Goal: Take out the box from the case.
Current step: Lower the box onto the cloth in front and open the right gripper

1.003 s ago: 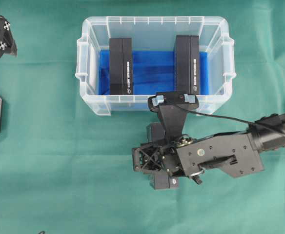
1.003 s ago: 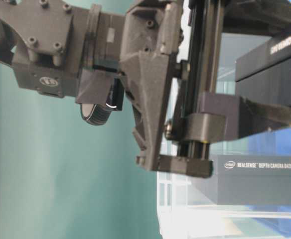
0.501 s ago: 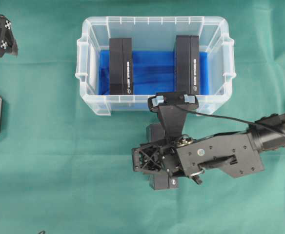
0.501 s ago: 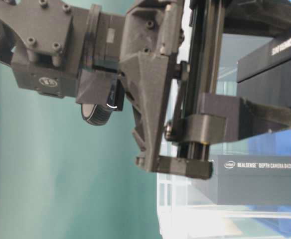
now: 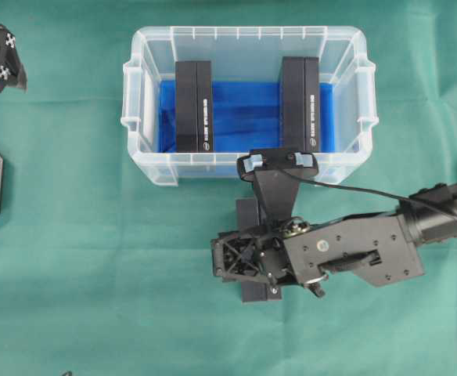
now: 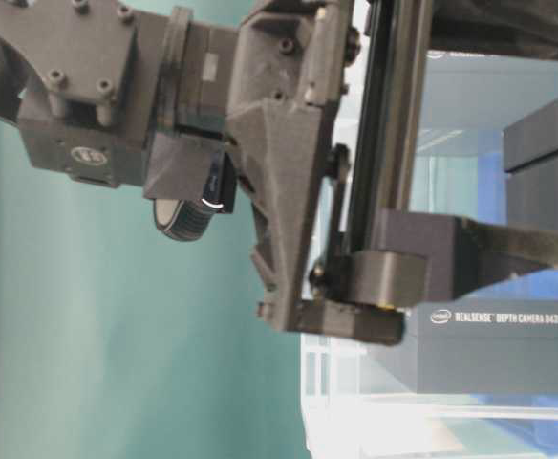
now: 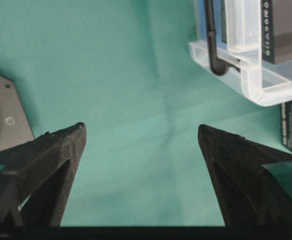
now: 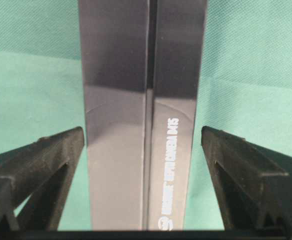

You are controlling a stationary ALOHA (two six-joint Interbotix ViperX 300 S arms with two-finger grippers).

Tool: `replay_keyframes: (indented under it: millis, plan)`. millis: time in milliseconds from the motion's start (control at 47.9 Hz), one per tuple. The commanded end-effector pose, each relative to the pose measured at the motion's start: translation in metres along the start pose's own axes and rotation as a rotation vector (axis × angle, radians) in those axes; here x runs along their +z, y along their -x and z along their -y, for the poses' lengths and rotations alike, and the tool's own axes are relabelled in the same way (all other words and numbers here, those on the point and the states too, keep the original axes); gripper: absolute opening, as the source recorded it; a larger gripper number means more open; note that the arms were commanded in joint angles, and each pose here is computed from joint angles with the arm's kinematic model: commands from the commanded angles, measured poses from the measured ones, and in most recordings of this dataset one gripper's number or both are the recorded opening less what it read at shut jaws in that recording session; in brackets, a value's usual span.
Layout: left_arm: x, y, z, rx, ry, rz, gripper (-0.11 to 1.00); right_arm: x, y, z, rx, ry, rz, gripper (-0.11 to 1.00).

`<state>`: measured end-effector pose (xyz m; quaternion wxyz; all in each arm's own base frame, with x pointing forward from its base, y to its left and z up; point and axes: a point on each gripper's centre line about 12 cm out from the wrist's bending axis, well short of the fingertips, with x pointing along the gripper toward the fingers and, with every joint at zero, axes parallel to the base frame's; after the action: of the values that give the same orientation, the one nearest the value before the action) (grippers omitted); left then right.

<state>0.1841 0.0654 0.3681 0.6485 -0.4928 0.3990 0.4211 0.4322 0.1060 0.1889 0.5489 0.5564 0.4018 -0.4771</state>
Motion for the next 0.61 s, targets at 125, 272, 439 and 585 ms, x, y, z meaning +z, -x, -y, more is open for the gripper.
replay_keyframes:
  millis: [125, 272, 439, 585]
  plan:
    - [0.000, 0.005, 0.000, -0.013, -0.003, 0.011, 0.94, 0.005, 0.049, -0.014, 0.074, -0.001, 0.004, 0.93]
    - [0.000, 0.005, 0.000, -0.015, -0.006, 0.012, 0.94, 0.017, 0.091, -0.021, 0.083, 0.000, 0.067, 0.93]
    - [0.000, 0.005, -0.001, -0.012, -0.004, 0.011, 0.94, 0.028, 0.128, -0.025, 0.080, 0.015, 0.112, 0.93]
    - [0.000, 0.005, -0.001, -0.015, -0.007, 0.010, 0.94, 0.033, 0.141, -0.029, 0.081, 0.023, 0.115, 0.93]
